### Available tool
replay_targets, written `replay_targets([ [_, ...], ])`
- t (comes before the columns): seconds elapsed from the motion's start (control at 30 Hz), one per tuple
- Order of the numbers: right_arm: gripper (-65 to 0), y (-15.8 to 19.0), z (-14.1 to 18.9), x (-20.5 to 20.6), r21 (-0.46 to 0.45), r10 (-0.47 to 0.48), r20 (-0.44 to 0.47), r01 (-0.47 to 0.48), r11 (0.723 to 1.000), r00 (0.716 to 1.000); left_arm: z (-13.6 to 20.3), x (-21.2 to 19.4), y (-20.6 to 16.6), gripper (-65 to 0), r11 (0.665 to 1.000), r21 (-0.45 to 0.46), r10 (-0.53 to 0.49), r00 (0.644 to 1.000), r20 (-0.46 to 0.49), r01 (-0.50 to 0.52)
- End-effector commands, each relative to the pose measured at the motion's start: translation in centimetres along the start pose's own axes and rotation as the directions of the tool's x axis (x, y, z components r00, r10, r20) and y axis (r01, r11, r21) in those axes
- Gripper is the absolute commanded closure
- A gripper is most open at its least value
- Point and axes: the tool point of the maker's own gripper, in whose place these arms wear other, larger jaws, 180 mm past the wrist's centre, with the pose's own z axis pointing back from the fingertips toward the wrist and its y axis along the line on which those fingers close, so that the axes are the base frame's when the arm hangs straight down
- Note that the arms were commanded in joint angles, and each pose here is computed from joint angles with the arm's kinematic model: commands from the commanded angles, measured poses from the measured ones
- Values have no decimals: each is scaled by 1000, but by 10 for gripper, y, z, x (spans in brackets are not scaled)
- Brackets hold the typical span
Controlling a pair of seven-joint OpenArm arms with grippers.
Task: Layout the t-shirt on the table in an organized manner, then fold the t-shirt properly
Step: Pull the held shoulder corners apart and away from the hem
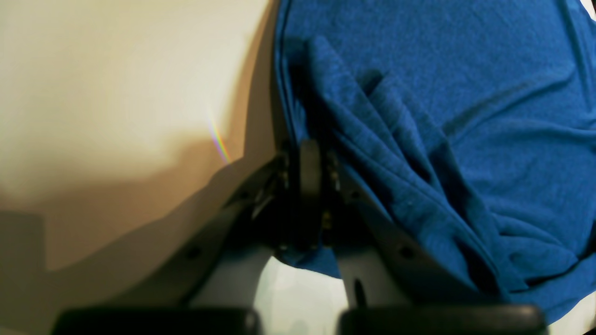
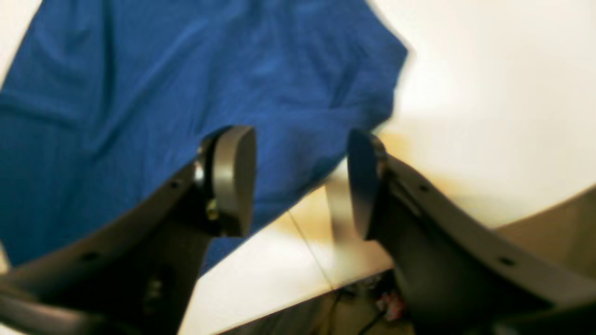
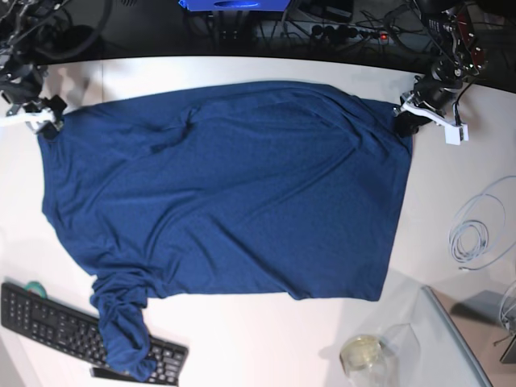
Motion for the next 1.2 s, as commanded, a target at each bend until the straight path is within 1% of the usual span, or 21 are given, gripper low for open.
replay_targets([
  [0.0,-311,-6,1,9,0,-30,21,30,1000,999,3,-10,10,0,999,39,-23,998,-65,25],
  [0.1,-312,-22,-9,-3,-12,-123,-41,123,992,991,5,-2,7,0,998,37,-41,998,-48,43],
  [0.2,-311,-30,-20,-12,-20,-141,-90,140,990,986,6,6,4,0,998,35,-60,998,-30,61],
  [0.23,-311,-28,-24,-15,-10,-139,-102,139,990,985,7,9,3,0,997,34,-66,998,-24,67],
  [0.37,-312,-17,-27,-19,56,-67,-116,74,996,991,7,9,3,0,997,36,-69,997,-24,69],
  [0.43,-314,-14,-31,-18,65,-74,-119,82,995,990,7,9,3,0,997,36,-69,997,-24,69],
  [0.57,-314,-19,-40,-24,61,-92,-156,103,993,984,7,8,4,0,997,37,-68,997,-26,69],
  [0.77,-299,-18,-48,-46,60,-127,-257,147,987,958,7,9,3,0,997,36,-71,997,-24,71],
  [0.83,-281,-17,-48,-47,61,-125,-266,146,987,956,7,9,3,0,997,36,-71,997,-24,71],
  [0.9,-282,-16,-49,-46,64,-127,-262,148,987,957,7,9,3,0,997,36,-71,997,-25,71],
  [0.97,-314,-14,-50,-43,69,-128,-260,151,986,957,7,6,4,0,997,36,-70,997,-45,71],
  [1.0,-350,-14,-50,-43,70,-127,-258,149,986,958,7,5,4,0,997,36,-70,996,-51,72],
  [1.03,-404,-13,-50,-42,71,-125,-255,148,987,959,7,4,4,0,997,36,-70,996,-54,72],
  [1.13,-602,-13,-50,-44,71,-126,-260,149,986,957,6,5,3,0,997,35,-70,996,-55,72],
  [1.17,-650,-13,-50,-43,71,-127,-258,150,986,958,6,5,3,0,997,35,-70,996,-55,72],
])
